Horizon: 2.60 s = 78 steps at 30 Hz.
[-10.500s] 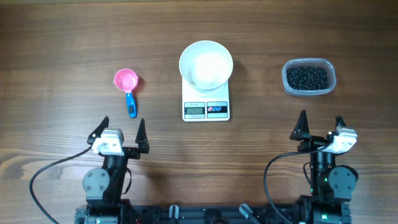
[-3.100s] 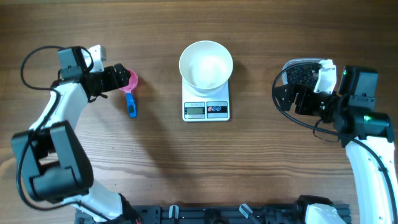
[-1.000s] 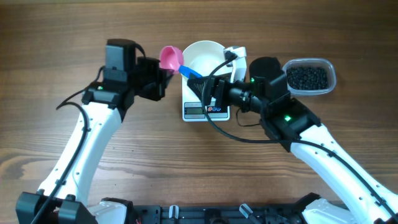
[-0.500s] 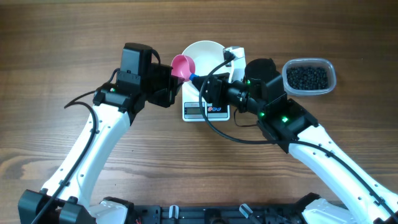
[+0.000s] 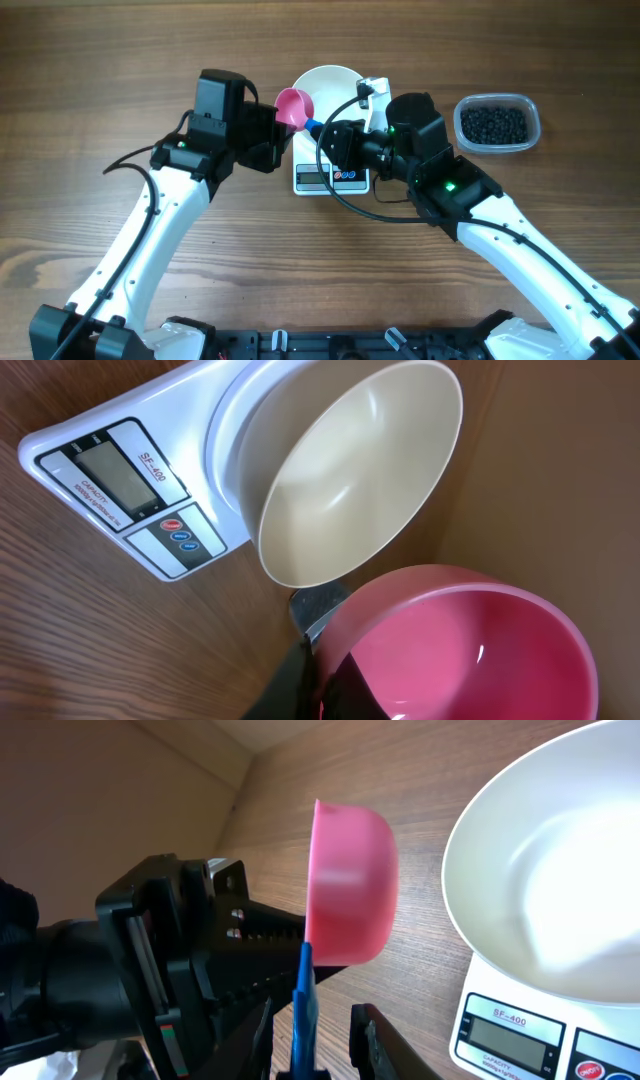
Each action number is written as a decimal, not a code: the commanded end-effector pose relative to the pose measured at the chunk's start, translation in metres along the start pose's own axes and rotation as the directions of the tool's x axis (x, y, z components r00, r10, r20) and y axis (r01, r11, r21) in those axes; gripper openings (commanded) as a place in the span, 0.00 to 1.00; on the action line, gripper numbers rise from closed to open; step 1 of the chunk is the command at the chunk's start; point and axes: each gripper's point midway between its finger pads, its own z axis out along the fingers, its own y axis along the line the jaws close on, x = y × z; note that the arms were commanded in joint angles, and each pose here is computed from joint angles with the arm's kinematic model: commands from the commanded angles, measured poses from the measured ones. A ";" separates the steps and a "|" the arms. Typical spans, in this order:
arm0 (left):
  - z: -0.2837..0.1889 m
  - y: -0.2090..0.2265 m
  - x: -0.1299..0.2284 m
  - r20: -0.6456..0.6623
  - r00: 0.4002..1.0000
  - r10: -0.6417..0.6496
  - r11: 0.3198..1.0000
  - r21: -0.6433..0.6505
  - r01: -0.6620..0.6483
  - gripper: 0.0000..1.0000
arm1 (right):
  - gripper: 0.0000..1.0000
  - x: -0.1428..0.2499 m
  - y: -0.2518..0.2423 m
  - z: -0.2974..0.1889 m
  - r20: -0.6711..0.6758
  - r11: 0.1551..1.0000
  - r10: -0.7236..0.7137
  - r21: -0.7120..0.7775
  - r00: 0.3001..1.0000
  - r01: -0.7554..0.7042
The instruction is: Scoop item into bowl and weigh 150g on scale
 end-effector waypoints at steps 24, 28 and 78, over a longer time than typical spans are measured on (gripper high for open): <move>-0.010 -0.032 0.010 -0.025 0.959 0.283 0.951 0.137 -0.277 0.70 | 0.04 -0.040 -0.013 -0.032 0.106 0.999 0.000 0.034 0.994 -0.004; -0.033 -0.061 0.035 0.013 0.767 0.642 0.728 0.305 -0.615 0.63 | 0.04 -0.064 -0.039 -0.076 0.187 0.993 -0.005 0.117 0.982 -0.017; 0.138 0.099 0.020 -0.195 0.128 0.972 0.056 -0.340 -0.939 0.04 | 0.04 -0.028 -0.120 -0.181 0.151 0.889 0.050 0.444 0.987 -0.112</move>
